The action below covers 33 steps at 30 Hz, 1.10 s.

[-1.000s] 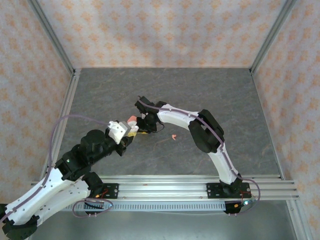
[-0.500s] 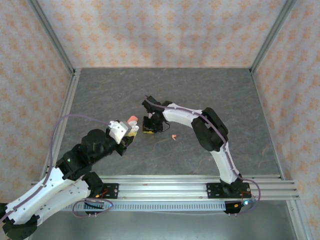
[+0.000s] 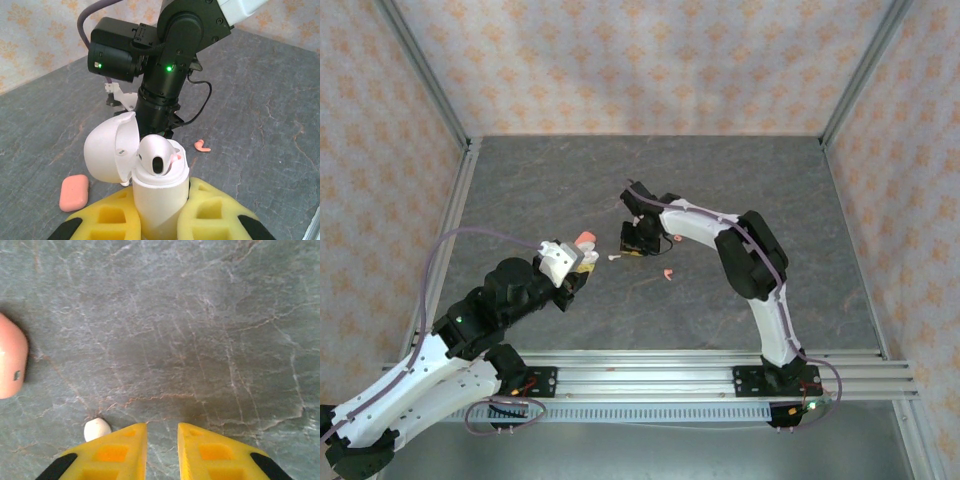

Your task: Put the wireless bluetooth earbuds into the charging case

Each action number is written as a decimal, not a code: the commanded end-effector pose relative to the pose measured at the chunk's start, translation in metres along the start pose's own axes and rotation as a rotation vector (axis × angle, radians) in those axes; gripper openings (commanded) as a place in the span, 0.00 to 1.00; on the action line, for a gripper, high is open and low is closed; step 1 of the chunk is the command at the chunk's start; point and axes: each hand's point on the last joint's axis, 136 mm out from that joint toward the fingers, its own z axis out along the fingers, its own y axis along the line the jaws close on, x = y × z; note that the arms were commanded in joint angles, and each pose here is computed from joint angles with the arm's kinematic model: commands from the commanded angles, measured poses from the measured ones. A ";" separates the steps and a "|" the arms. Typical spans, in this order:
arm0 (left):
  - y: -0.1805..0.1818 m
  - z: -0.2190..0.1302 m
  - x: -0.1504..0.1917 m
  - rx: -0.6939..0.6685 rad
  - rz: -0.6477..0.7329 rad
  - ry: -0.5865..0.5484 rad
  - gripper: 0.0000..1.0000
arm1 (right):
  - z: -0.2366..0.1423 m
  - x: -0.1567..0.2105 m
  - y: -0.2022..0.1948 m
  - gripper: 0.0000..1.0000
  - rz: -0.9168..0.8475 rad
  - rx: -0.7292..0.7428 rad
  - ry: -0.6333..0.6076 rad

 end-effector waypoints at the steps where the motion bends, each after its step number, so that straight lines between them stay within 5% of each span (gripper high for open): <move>1: -0.001 -0.006 -0.014 0.006 -0.005 -0.050 0.00 | -0.028 0.001 0.016 0.26 -0.071 -0.015 -0.037; 15: -0.001 -0.012 -0.014 0.007 -0.021 -0.063 0.00 | -0.023 0.017 0.039 0.38 -0.625 0.198 0.129; 33: 0.000 -0.010 -0.013 0.005 -0.011 -0.051 0.00 | 0.001 0.022 0.047 0.39 -0.766 0.249 0.204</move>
